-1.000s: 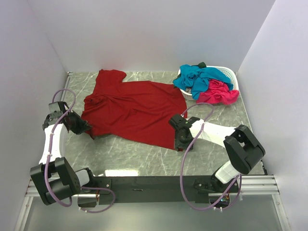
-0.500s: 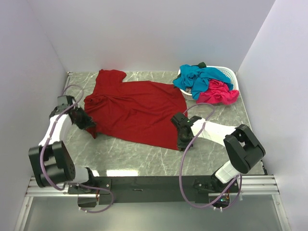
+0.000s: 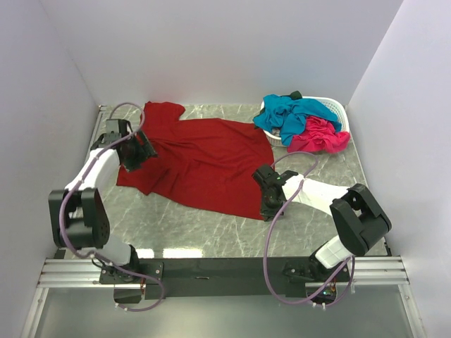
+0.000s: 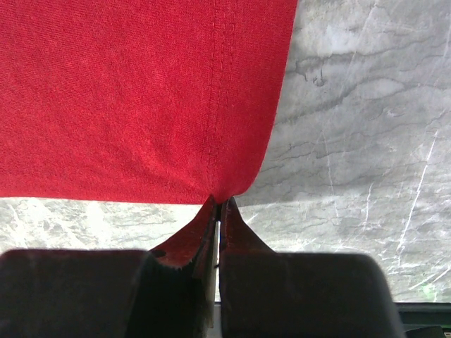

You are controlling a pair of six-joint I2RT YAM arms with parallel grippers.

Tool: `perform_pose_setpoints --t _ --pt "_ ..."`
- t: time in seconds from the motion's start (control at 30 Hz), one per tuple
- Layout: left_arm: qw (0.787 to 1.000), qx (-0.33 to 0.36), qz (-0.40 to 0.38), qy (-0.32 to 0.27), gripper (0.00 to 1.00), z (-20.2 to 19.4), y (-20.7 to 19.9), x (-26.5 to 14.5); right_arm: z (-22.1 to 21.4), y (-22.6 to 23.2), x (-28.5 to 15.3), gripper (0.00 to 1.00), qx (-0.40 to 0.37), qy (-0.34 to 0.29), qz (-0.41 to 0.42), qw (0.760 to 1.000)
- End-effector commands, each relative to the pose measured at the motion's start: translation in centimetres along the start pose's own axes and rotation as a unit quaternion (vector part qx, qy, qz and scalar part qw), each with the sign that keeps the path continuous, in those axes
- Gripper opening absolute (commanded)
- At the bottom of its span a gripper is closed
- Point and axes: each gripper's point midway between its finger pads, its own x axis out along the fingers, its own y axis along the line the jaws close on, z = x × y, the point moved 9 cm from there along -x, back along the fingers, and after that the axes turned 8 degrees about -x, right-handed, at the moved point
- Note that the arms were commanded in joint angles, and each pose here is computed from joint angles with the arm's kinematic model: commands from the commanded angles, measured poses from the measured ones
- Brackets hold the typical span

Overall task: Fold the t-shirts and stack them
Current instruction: Flatten the tshirt out

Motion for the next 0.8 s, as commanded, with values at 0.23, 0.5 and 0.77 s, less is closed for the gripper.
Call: perform_pose_setpoints --t 0.23,0.5,0.77 --pt "0.994 -0.074 0.074 -0.033 0.63 -6.2 5.9 -1.4 -0.4 -1.5 1.4 0.00 -0.001 0.009 -0.054 0.998" --pt "0.991 -0.097 0.086 -0.021 0.60 -7.2 7.0 0.9 -0.3 -1.5 1.4 0.00 -0.002 0.009 -0.053 0.999" --pt "0.991 -0.104 0.086 -0.017 0.59 -6.9 7.4 3.4 -0.4 -1.5 1.3 0.00 -0.001 0.007 -0.052 0.999"
